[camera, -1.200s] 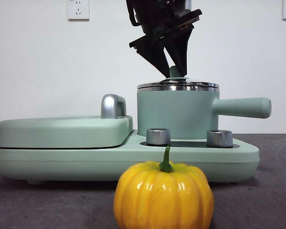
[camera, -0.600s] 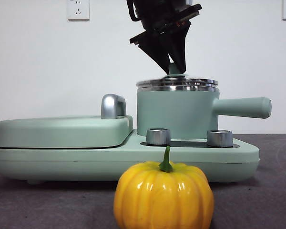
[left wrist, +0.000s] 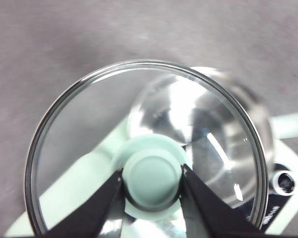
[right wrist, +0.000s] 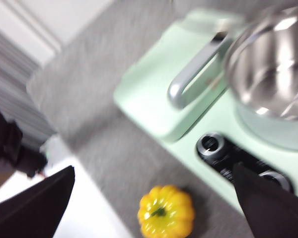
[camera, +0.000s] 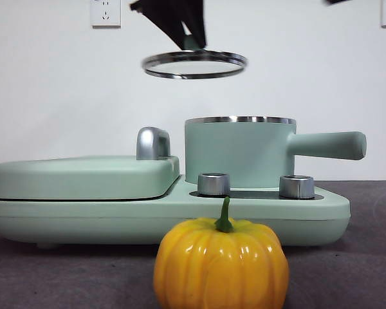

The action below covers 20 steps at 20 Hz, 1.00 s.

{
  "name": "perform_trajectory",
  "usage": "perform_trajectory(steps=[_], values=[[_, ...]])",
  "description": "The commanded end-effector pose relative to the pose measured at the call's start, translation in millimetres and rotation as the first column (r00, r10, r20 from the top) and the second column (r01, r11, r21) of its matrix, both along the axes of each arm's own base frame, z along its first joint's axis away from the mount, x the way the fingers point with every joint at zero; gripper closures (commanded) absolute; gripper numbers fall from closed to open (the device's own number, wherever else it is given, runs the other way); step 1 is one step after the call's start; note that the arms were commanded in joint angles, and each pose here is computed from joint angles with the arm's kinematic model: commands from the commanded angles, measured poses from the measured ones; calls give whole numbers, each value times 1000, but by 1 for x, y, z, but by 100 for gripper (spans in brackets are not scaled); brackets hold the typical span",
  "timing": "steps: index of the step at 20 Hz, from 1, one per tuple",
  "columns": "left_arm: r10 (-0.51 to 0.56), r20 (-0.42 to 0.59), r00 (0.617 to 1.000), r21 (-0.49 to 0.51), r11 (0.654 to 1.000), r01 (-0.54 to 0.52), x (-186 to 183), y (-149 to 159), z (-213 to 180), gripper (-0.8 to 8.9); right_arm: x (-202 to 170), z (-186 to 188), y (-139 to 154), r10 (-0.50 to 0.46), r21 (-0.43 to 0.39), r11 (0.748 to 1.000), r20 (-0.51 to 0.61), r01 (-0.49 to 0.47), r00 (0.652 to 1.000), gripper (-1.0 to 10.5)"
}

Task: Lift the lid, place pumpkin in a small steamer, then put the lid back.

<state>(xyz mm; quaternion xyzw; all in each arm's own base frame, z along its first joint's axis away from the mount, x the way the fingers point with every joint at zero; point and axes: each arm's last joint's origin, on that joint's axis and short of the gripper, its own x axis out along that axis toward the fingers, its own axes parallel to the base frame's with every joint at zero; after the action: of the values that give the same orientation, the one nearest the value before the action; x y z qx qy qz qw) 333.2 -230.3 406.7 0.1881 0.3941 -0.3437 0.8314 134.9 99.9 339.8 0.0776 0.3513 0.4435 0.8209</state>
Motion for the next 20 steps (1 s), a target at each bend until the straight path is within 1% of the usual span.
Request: perform_trajectory(steps=[1, 2, 4, 7, 10, 13, 16, 17, 19, 20], values=[[43, 63, 997, -41, 998, -40, -2, 21, 23, 799, 1, -4, 32, 49, -83, 995, -64, -54, 997, 456], [65, 68, 996, -46, 997, -62, 0, 29, 26, 799, 1, -9, 42, 61, -124, 990, -79, -71, 995, 456], [125, 73, 989, -64, 991, -121, 5, 48, 32, 799, 1, -21, 68, 96, -209, 971, -109, -117, 989, 455], [215, 67, 974, -80, 975, -210, 14, 74, 35, 799, 0, -46, 99, 138, -317, 930, -165, -185, 977, 455], [278, 51, 959, -79, 959, -274, 22, 96, 34, 799, 0, -70, 121, 175, -386, 887, -227, -253, 958, 454], [315, 50, 948, -79, 947, -311, 27, 109, 34, 799, 4, -93, 135, 167, -444, 849, -288, -286, 943, 453], [331, 45, 943, -84, 941, -327, 30, 117, 33, 799, 10, -114, 143, 144, -490, 816, -341, -306, 929, 415], [333, 41, 942, -89, 940, -329, 30, 119, 33, 799, 12, -120, 146, 134, -508, 805, -348, -306, 928, 415], [335, 40, 941, -90, 939, -331, 30, 119, 33, 799, 15, -130, 148, 97, -562, 778, -333, -280, 938, 415], [336, 40, 941, -89, 939, -331, 30, 119, 33, 799, 16, -134, 150, 89, -575, 770, -333, -277, 939, 414]])
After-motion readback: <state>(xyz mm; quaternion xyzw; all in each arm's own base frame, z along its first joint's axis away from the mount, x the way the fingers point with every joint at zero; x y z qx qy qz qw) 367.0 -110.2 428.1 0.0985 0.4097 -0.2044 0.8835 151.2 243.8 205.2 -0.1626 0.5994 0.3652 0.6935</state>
